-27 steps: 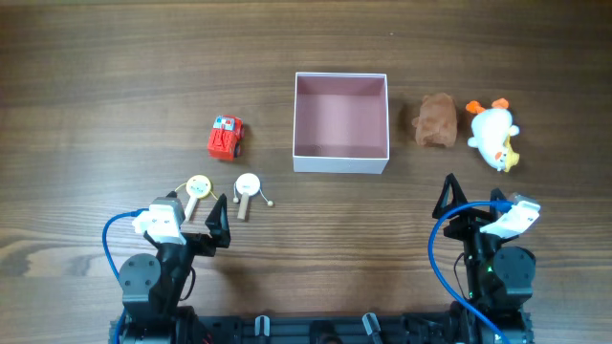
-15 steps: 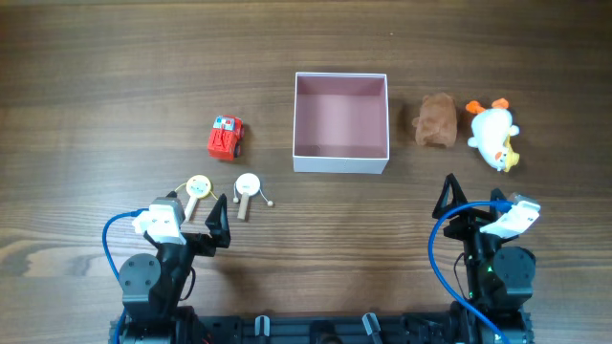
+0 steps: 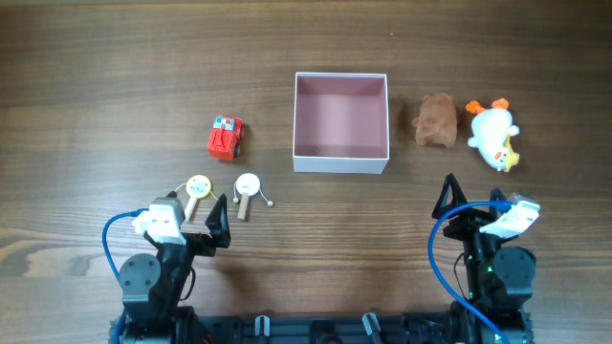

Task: Pack container
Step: 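Move both grippers forward, right toward the brown plush bear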

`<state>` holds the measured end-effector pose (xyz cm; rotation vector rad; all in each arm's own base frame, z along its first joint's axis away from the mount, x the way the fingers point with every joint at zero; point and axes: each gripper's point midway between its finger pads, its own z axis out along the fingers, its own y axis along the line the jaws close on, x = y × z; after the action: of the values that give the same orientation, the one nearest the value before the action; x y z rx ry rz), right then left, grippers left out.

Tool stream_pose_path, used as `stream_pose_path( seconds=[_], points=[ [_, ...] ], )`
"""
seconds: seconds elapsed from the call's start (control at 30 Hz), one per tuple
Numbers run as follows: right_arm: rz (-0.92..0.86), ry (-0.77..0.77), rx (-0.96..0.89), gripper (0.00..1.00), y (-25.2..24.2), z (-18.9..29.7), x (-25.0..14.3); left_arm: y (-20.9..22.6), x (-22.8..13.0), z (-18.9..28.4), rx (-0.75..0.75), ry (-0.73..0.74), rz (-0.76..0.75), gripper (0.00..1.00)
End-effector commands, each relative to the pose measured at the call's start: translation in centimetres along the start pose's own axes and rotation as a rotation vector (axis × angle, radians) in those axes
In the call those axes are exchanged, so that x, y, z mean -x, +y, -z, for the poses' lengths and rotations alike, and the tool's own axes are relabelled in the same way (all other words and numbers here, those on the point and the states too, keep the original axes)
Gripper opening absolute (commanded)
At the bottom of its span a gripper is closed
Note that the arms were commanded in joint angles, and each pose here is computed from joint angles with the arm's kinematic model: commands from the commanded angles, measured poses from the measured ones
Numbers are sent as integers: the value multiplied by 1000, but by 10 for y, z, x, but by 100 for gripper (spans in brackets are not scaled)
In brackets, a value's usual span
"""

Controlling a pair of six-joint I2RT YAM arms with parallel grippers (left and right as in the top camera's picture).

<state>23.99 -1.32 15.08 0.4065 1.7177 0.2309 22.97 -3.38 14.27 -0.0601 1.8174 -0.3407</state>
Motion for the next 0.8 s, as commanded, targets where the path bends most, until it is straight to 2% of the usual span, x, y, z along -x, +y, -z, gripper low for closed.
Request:
stream_pose_path(
  seconds=[0.0, 0.13, 0.33, 0.53, 0.77],
  points=[
    [9, 36, 88, 100, 15, 1, -6, -4, -3, 0, -25, 6, -12, 100],
    [63, 82, 198, 100, 34, 4, -13, -3, -9, 0, -13, 53, 44, 100],
    [64, 177, 189, 99, 40, 9, -9, -6, 6, -1, 8, 124, 118, 100],
    [99, 300, 146, 99, 53, 6, 21, -11, 38, -11, 49, 274, 152, 99],
    [85, 516, 66, 99, 72, -12, 63, -13, 71, -38, 113, 502, 201, 100]
  ],
)
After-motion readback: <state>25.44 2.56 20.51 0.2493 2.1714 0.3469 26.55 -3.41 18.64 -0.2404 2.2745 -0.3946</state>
